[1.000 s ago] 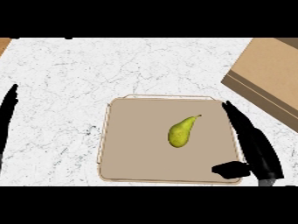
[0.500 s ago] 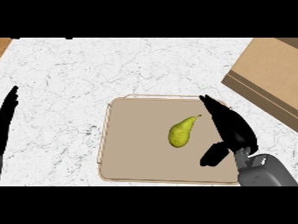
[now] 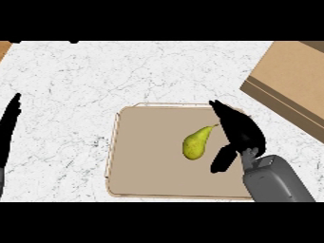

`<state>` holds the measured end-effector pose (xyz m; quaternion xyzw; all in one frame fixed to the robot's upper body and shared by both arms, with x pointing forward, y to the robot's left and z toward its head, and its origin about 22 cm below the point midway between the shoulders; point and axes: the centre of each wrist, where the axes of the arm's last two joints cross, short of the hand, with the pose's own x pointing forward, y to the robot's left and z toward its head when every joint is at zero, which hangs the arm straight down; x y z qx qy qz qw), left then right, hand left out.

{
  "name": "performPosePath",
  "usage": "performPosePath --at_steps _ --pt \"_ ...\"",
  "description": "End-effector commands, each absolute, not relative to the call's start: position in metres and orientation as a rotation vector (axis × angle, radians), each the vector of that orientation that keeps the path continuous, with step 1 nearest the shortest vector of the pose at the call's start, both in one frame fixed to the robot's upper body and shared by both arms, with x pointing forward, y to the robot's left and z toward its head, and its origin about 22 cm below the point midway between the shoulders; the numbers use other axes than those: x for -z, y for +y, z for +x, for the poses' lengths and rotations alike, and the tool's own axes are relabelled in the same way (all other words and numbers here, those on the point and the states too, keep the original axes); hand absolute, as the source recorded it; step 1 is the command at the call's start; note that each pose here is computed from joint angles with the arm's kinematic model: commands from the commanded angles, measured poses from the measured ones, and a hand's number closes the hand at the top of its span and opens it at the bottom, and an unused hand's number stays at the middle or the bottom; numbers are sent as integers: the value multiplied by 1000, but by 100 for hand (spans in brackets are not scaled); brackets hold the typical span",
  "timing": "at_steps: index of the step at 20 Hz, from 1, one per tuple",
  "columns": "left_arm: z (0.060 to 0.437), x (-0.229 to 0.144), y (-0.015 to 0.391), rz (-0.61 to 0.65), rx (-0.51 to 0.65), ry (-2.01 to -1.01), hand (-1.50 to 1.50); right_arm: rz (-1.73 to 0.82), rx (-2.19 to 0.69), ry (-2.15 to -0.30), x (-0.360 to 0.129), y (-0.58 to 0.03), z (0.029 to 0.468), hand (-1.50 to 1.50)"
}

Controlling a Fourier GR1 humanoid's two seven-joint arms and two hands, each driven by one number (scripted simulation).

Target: Pick the pear from the tray and place it in the cardboard box

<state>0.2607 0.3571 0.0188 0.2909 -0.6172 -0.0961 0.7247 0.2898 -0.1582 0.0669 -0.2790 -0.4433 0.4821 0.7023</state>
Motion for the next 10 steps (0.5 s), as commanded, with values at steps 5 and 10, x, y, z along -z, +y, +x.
performPosePath --at_steps 5,10 --pt "263 -17 371 647 217 -1359 0 -593 -1076 -1011 -57 -151 281 -150" --pt "274 -7 349 634 208 -1364 0 -512 -1085 -1079 -52 -143 281 -150"
